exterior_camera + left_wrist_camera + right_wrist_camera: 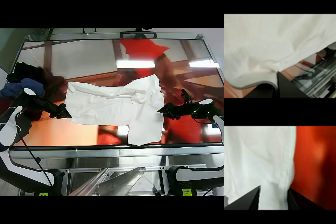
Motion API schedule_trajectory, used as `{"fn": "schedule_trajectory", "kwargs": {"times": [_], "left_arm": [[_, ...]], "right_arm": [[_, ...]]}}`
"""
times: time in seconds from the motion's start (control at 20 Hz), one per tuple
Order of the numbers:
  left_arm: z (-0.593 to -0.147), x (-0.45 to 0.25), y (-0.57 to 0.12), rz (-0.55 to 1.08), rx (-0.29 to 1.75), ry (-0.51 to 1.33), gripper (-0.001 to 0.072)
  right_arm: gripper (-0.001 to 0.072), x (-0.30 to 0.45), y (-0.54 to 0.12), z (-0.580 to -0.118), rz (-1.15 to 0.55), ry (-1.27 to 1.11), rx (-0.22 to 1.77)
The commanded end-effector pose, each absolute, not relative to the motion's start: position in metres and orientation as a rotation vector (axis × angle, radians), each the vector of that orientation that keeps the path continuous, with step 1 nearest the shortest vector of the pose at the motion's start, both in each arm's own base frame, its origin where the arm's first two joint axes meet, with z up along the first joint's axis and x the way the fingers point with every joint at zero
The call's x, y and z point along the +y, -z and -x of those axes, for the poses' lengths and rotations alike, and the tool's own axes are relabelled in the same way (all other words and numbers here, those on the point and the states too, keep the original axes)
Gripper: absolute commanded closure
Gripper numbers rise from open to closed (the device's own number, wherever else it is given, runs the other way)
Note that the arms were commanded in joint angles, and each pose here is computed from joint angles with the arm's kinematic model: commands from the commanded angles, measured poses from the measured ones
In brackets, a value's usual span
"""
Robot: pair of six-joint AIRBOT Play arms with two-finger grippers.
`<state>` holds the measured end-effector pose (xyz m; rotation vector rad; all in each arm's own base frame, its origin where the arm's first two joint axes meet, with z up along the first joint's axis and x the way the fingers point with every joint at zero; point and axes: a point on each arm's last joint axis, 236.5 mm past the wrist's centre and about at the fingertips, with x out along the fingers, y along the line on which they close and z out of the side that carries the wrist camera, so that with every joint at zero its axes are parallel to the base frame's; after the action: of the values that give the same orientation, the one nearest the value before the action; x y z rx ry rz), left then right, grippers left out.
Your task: Fold the shirts.
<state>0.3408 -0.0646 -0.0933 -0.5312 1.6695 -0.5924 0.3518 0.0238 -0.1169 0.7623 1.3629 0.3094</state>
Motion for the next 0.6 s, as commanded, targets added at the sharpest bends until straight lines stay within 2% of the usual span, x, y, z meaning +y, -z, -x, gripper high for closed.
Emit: {"fn": "schedule_trajectory", "kwargs": {"times": [0.0,0.05,0.1,0.15,0.25,0.35,0.45,0.55], "left_arm": [[-0.340,-0.065,0.093,0.530,1.671,0.595,0.0707],[-0.340,-0.065,0.093,0.530,1.670,0.596,0.0706],[-0.341,-0.065,0.092,0.530,1.670,0.596,0.0697],[-0.341,-0.065,0.090,0.526,1.664,0.596,0.0697],[-0.345,-0.064,0.076,0.503,1.624,0.596,0.0697],[-0.351,-0.065,0.039,0.475,1.518,0.638,0.0696],[-0.361,-0.081,-0.039,0.509,1.276,0.775,0.0696],[-0.362,-0.094,-0.144,0.529,0.951,0.952,0.0696]], "right_arm": [[0.0430,0.042,0.127,-0.344,-0.696,-0.352,1.420],[0.0638,0.047,0.123,-0.342,-0.697,-0.378,1.432],[0.0653,0.051,0.117,-0.342,-0.710,-0.401,1.435],[0.0697,0.055,0.107,-0.345,-0.733,-0.427,1.428],[0.0694,0.059,0.073,-0.360,-0.738,-0.484,1.362],[0.0694,0.061,0.006,-0.381,-0.705,-0.561,1.220],[0.0695,0.058,-0.083,-0.395,-0.631,-0.615,1.014],[0.0694,0.052,-0.183,-0.393,-0.538,-0.623,0.760]]}}
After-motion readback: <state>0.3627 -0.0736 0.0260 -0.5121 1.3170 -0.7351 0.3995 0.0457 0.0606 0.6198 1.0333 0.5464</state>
